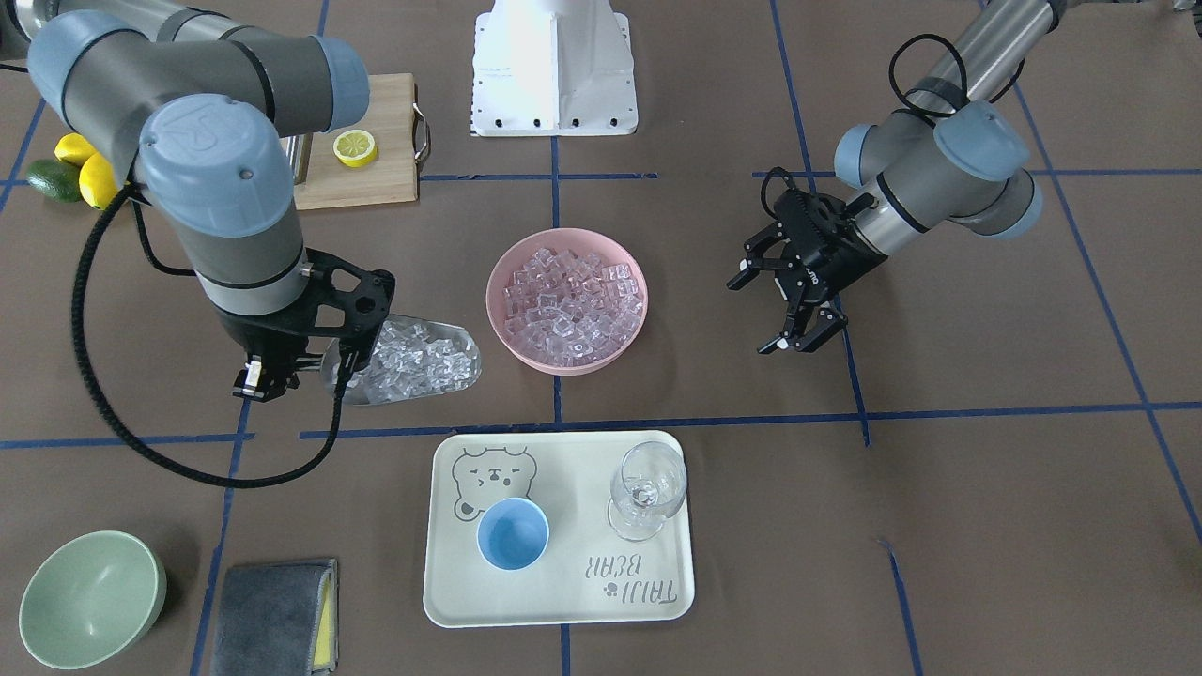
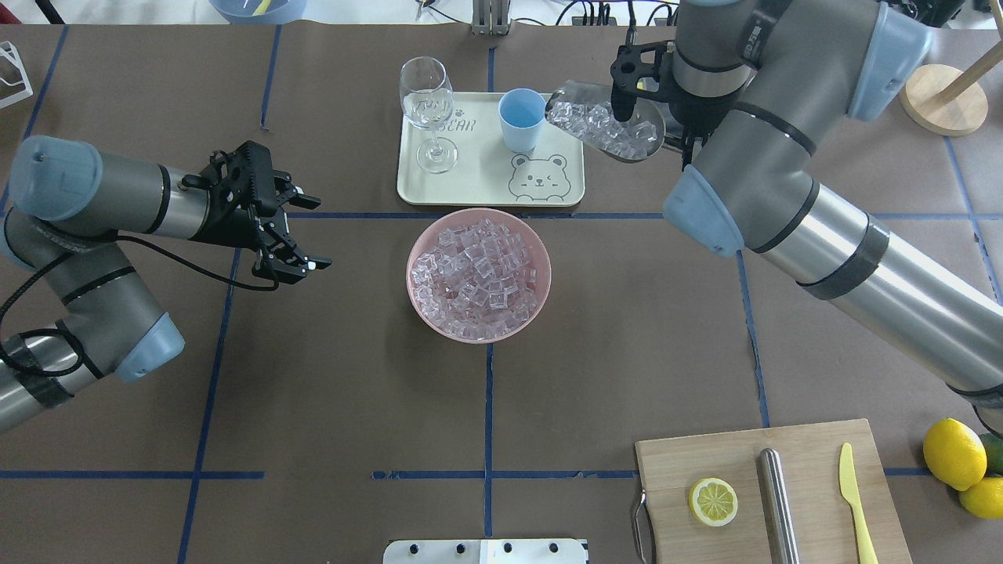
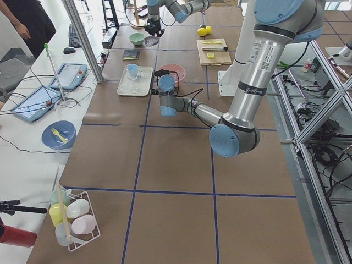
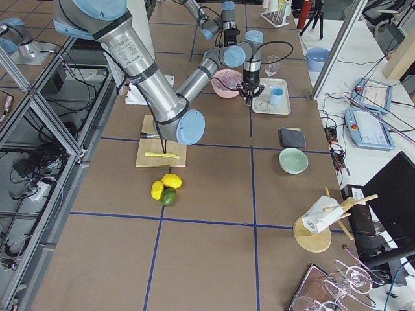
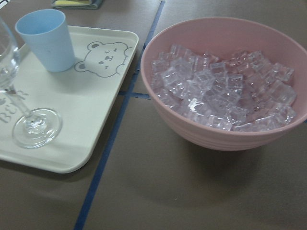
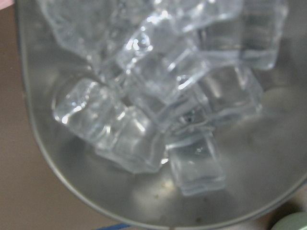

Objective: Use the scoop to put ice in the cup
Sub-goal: 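Move the scoop toward the blue cup while left arm retracts away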

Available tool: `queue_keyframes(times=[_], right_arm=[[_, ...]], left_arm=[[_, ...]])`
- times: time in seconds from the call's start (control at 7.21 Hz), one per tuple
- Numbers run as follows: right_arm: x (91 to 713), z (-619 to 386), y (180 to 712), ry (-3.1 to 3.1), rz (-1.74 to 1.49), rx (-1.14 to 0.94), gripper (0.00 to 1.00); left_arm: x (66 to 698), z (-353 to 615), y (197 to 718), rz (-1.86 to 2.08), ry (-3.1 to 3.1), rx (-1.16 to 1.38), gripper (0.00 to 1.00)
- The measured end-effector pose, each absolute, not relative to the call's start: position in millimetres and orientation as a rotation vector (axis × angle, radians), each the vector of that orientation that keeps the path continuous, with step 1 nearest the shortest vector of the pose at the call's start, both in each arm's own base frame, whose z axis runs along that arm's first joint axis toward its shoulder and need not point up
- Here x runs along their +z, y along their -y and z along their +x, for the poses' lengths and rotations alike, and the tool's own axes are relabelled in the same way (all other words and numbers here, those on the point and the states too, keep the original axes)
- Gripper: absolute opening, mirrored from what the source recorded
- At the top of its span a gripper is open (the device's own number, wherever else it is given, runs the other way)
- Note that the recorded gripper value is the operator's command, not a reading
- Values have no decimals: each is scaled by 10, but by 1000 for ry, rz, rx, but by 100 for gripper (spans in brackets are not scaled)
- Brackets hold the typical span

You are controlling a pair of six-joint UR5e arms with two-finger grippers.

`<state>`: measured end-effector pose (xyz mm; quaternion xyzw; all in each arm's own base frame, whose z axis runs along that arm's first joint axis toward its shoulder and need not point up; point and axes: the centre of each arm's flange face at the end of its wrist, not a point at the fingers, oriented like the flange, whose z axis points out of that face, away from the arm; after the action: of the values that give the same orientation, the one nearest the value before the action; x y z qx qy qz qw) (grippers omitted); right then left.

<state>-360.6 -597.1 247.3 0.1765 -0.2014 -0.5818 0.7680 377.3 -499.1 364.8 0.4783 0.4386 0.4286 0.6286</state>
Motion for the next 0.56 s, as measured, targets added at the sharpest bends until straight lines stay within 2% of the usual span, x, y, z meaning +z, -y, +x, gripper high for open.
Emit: queue_keyframes(times=[0.56], right_arm=[[2564, -3800, 6460, 440, 245, -1129, 0]], left_arm=[[3664, 2497, 5416, 905, -888, 806, 100]])
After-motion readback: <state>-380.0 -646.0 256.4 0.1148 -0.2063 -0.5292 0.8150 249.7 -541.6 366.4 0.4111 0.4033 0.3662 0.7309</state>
